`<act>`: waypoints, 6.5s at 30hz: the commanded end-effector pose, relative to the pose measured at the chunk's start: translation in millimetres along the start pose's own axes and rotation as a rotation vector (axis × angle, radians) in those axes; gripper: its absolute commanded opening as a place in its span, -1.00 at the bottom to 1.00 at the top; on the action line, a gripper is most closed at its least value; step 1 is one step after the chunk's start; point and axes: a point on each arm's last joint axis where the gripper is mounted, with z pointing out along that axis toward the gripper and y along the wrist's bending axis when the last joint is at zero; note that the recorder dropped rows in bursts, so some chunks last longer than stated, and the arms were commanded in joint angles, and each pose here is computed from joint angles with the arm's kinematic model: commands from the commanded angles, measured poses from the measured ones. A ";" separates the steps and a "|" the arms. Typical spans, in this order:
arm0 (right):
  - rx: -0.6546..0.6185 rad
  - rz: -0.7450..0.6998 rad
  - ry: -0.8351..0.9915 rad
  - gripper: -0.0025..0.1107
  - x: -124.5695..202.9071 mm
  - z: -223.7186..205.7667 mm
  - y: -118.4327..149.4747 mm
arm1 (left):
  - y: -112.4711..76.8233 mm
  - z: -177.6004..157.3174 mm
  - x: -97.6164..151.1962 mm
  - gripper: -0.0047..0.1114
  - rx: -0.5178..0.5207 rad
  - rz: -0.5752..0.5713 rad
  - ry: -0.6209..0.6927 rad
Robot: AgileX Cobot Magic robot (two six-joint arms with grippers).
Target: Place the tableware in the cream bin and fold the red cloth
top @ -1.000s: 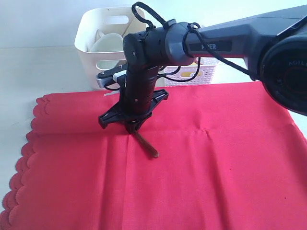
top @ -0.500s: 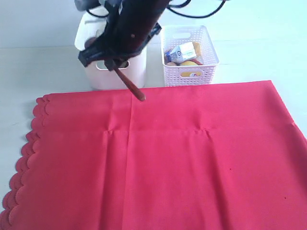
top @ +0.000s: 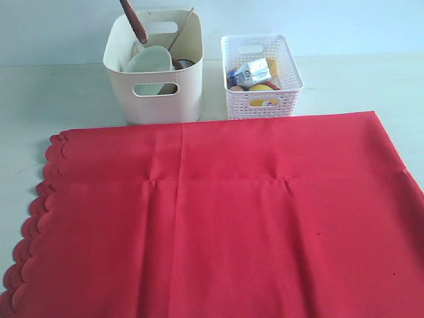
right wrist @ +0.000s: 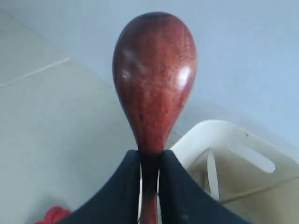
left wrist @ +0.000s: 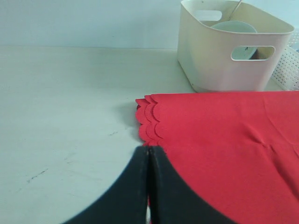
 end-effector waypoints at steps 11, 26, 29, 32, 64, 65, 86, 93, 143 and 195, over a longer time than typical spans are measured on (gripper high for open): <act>0.039 -0.117 -0.110 -0.96 64.9 73.5 -1.5 | -0.5 -0.1 -0.2 -0.92 0.007 -0.008 -0.011; 0.042 -0.074 0.075 -0.26 93.5 81.4 -18.5 | -0.5 -0.1 -0.2 -0.92 0.007 -0.010 -0.011; 0.028 -0.073 0.134 -0.26 81.4 67.6 -17.7 | -0.5 -0.1 -0.2 -0.92 0.007 -0.010 -0.011; 0.015 -0.047 0.194 -0.26 69.3 51.8 -16.7 | -0.5 -0.1 -0.2 -0.92 0.007 -0.010 -0.011; -0.016 -0.020 0.889 -0.96 48.8 -90.7 -12.6 | -0.5 -0.1 -0.2 -0.92 0.007 -0.010 -0.011; -0.014 -0.022 0.894 -0.96 49.8 -97.8 -12.4 | -0.5 -0.1 -0.2 -0.92 0.007 -0.010 -0.011; 0.028 -0.034 0.605 -0.96 66.7 -292.3 -1.9 | -0.5 -0.1 -0.2 -0.92 0.007 -0.010 -0.011; 0.043 -0.025 0.475 -0.96 90.3 -344.2 2.3 | -0.5 -0.1 -0.2 -0.92 0.007 -0.010 -0.011; 0.044 0.084 0.222 -0.96 144.9 -403.5 11.8 | -0.4 -0.1 0.2 -0.92 0.007 -0.010 -0.007; 0.045 0.082 0.198 -0.96 142.8 -403.0 11.7 | -10.9 58.6 -128.8 -0.92 0.000 -0.003 0.158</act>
